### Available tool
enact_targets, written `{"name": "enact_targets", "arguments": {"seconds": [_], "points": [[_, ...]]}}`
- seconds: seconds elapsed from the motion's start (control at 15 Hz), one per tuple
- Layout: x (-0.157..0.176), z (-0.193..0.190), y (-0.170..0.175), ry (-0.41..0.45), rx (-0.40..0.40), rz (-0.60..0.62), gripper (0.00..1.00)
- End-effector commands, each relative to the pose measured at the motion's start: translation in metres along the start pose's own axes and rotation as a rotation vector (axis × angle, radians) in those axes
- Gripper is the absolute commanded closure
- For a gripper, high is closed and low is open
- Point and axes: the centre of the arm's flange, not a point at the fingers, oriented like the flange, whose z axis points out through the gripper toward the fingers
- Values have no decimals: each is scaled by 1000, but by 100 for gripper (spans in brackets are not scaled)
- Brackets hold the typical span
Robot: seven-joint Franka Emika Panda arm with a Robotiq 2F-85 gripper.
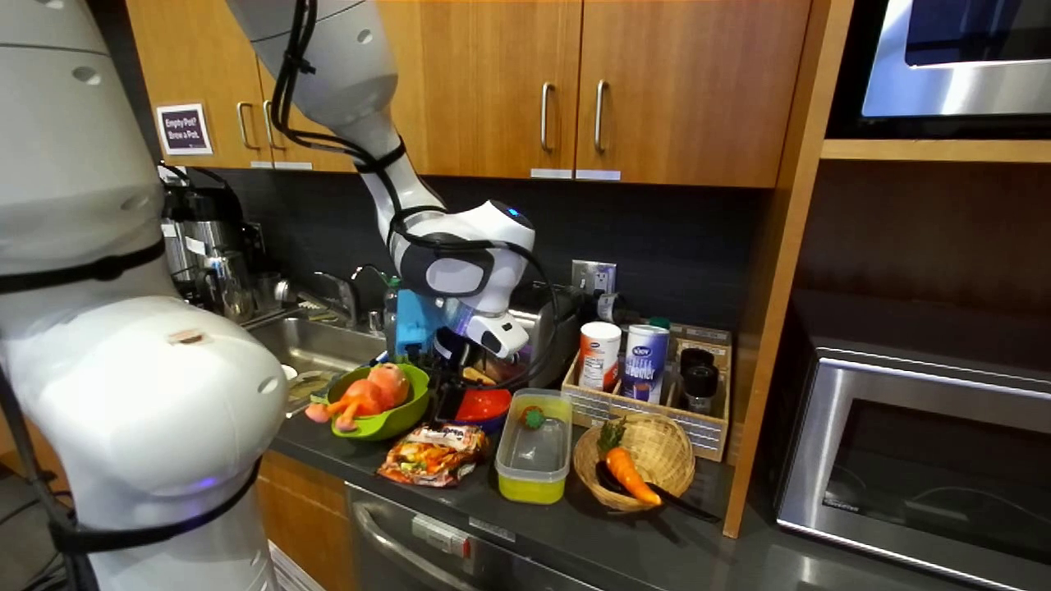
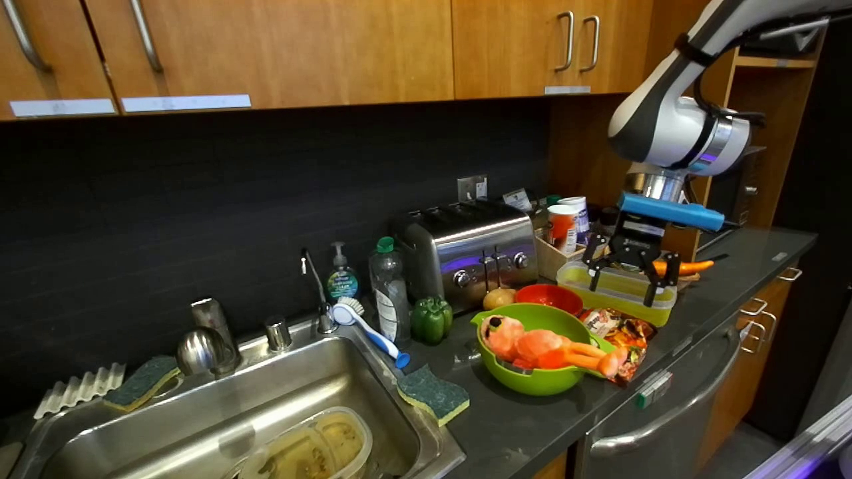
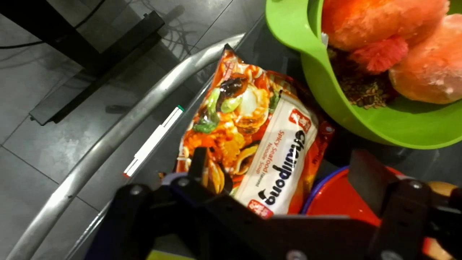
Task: Put the packet in the yellow bowl
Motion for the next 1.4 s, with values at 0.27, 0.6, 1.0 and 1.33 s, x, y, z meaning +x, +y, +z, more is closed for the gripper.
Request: {"name": "enact_targets", "arguments": {"seconds": [0.27,0.6,1.0,1.33], "points": [[-19,2,17,71,-78,21,0],[-18,7,21,70,-77,28,0],[-9,-4,-9,38,1,-26,0],[-14,-10,-13,43,13,-40,0]]}}
